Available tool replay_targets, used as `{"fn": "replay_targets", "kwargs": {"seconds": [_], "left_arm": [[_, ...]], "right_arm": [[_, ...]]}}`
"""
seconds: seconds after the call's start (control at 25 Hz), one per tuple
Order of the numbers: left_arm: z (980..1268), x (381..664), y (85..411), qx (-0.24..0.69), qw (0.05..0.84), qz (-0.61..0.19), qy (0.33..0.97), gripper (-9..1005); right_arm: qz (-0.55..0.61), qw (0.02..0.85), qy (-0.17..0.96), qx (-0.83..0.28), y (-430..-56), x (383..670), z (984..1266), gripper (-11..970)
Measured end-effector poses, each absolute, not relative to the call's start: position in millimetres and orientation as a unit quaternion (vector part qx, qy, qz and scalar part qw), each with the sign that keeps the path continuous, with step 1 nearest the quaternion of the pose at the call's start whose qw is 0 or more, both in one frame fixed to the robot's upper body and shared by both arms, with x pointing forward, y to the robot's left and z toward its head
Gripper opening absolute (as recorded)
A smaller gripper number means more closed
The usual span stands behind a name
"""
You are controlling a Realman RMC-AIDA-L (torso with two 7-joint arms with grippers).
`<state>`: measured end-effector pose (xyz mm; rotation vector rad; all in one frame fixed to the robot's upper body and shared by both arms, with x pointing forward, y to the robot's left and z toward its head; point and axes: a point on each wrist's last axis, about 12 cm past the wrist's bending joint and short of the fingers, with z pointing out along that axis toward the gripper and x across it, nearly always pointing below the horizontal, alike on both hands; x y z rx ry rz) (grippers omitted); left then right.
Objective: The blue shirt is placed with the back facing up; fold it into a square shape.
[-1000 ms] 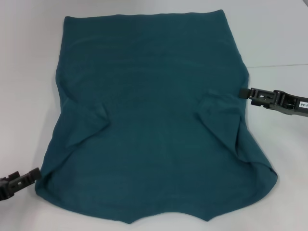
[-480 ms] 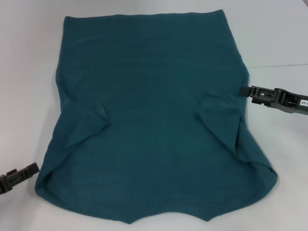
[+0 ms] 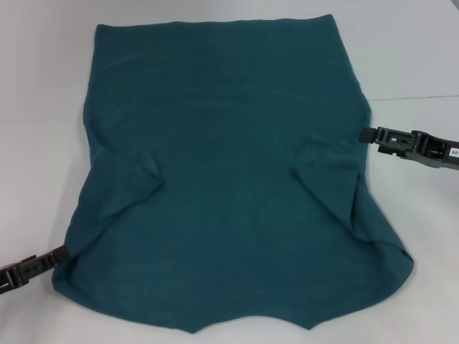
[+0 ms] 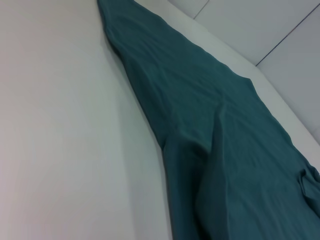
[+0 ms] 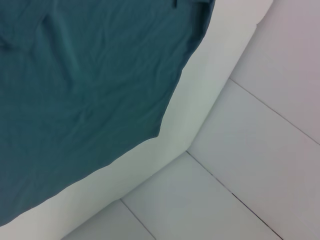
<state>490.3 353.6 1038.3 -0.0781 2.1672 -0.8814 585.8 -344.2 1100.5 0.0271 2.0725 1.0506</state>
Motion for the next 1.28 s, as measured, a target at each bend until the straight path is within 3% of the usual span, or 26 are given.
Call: {"fn": "replay_targets", "kwargs": {"seconds": [1.28], "left_arm": [[1042,488,338,0.012,0.331,-0.392,0.858,888]], "right_arm": [[0.414,0.396,0.820,0.012,-345,585,1100,872]]}}
